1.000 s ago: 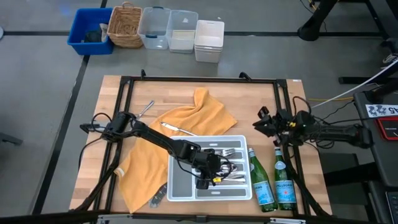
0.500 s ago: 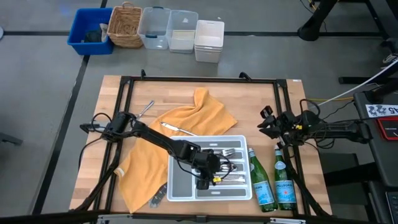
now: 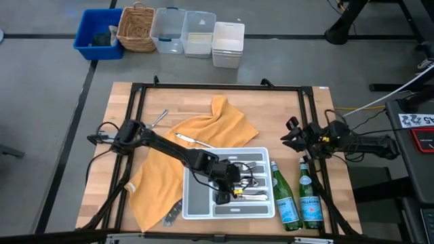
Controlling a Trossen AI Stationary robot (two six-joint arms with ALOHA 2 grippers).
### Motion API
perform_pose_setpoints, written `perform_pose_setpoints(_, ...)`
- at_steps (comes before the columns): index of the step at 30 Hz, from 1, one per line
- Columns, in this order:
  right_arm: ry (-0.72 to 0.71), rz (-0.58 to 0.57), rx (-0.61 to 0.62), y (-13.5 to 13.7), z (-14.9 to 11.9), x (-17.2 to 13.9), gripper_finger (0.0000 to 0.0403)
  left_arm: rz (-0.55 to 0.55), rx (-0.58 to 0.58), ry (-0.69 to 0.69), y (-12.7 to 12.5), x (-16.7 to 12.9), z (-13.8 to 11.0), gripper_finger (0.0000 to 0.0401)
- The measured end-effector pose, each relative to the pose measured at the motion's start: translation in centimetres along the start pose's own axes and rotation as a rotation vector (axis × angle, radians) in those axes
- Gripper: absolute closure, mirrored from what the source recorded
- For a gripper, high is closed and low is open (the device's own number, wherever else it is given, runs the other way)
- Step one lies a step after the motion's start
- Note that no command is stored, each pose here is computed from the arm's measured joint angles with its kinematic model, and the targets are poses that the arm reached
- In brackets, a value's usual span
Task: Sort silverware
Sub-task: Put the silver table knife into the white silverware tray
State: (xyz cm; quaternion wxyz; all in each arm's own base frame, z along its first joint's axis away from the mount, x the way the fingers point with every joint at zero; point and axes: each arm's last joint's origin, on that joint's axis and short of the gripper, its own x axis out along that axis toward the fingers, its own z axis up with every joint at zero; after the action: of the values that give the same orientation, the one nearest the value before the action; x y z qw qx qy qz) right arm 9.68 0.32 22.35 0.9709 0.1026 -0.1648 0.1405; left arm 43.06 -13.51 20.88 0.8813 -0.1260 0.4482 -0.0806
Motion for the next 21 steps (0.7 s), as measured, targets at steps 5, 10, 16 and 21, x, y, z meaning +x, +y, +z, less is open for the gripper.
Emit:
perform_pose_setpoints(5,0.151,-0.109,0.046,-0.4,-1.6,-0.8,0.0325,0.031,-0.012,0.044,0.2,-2.4,0.1,0.0290)
perform_pose_setpoints(10,0.239,-0.191,0.071,-0.6,-2.5,-1.4,0.0325,0.085,-0.062,0.131,1.1,-5.9,-0.1,0.0295)
perform_pose_setpoints(16,0.316,-0.296,0.078,-1.0,-3.4,-1.7,0.0325,0.184,-0.146,0.220,4.0,-10.4,-0.2,0.0294)
perform_pose_setpoints(21,0.305,-0.349,0.068,-1.5,-4.5,-1.9,0.0325,0.231,-0.179,0.225,6.8,-13.0,0.3,0.0299)
